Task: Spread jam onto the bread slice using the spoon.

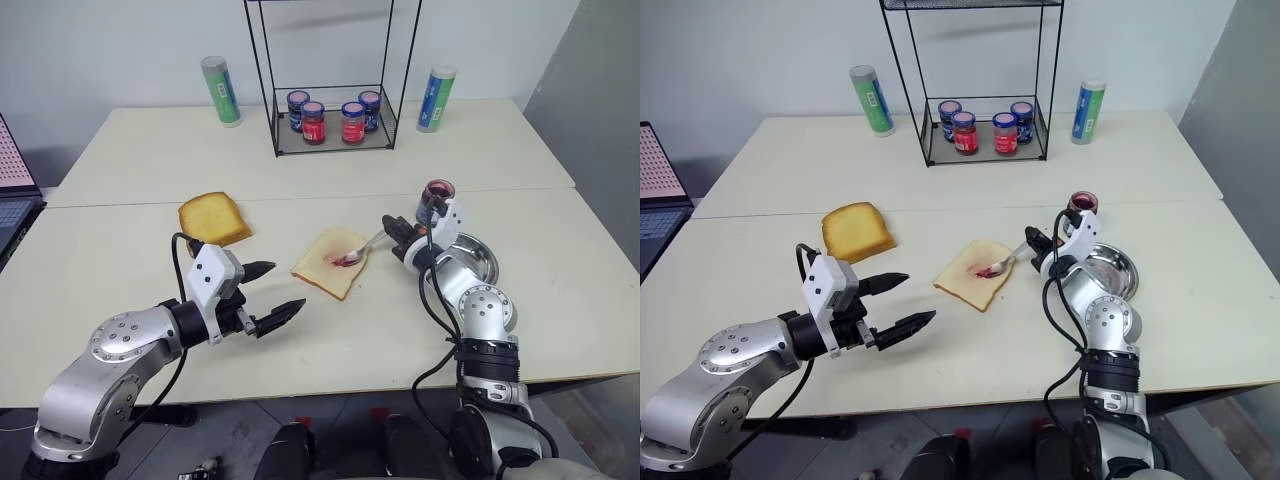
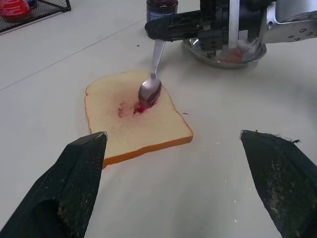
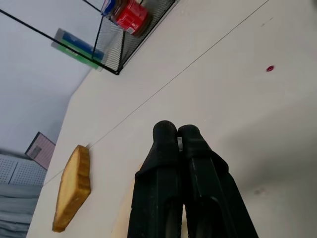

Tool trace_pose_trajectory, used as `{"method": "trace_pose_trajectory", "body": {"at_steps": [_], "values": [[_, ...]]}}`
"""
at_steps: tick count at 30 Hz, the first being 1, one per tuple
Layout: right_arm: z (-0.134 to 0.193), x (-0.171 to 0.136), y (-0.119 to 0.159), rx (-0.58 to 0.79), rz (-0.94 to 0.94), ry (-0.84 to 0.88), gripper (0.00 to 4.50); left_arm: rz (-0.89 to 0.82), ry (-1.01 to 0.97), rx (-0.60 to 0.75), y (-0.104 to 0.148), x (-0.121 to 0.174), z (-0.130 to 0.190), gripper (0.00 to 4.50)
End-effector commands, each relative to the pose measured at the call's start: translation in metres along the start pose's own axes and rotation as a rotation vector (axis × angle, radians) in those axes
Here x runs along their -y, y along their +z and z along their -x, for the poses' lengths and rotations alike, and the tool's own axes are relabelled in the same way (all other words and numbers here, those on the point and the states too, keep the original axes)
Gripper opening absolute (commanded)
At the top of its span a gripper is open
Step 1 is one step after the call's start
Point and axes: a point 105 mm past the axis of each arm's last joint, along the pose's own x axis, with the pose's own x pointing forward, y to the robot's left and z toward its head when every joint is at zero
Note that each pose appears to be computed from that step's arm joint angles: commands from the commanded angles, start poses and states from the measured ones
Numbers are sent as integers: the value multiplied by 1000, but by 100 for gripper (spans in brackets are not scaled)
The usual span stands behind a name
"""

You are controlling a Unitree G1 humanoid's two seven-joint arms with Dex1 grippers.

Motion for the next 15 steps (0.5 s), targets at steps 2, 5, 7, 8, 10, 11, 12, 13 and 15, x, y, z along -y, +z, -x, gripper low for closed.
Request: {"method": "trace_pose_trajectory", "body": {"at_steps": [2,5,7,8,10,11,12,13,15], "values": [[1,3,22,83,20,-19,8,-40,-15,36,11,4,-1,450],[1,-3,27,105,-18,2,8,-40,-16,38,11,3,-2,450],[1,-9,29,117,-45,17,8,-40,-16,39,11,3,-2,450],[1,-10,30,120,-53,21,8,-40,-16,39,11,3,-2,450],[1,-15,31,125,-64,32,8,-40,-16,40,11,3,-3,450],[1,-19,32,127,-70,44,8,-40,-16,41,12,3,-3,450],[1,-22,33,128,-75,52,8,-40,-16,42,12,3,-3,450],[1,-24,33,125,-79,58,8,-40,-16,43,12,3,-4,450],[2,-30,32,111,-92,84,8,-40,-14,45,13,2,-4,450]]}}
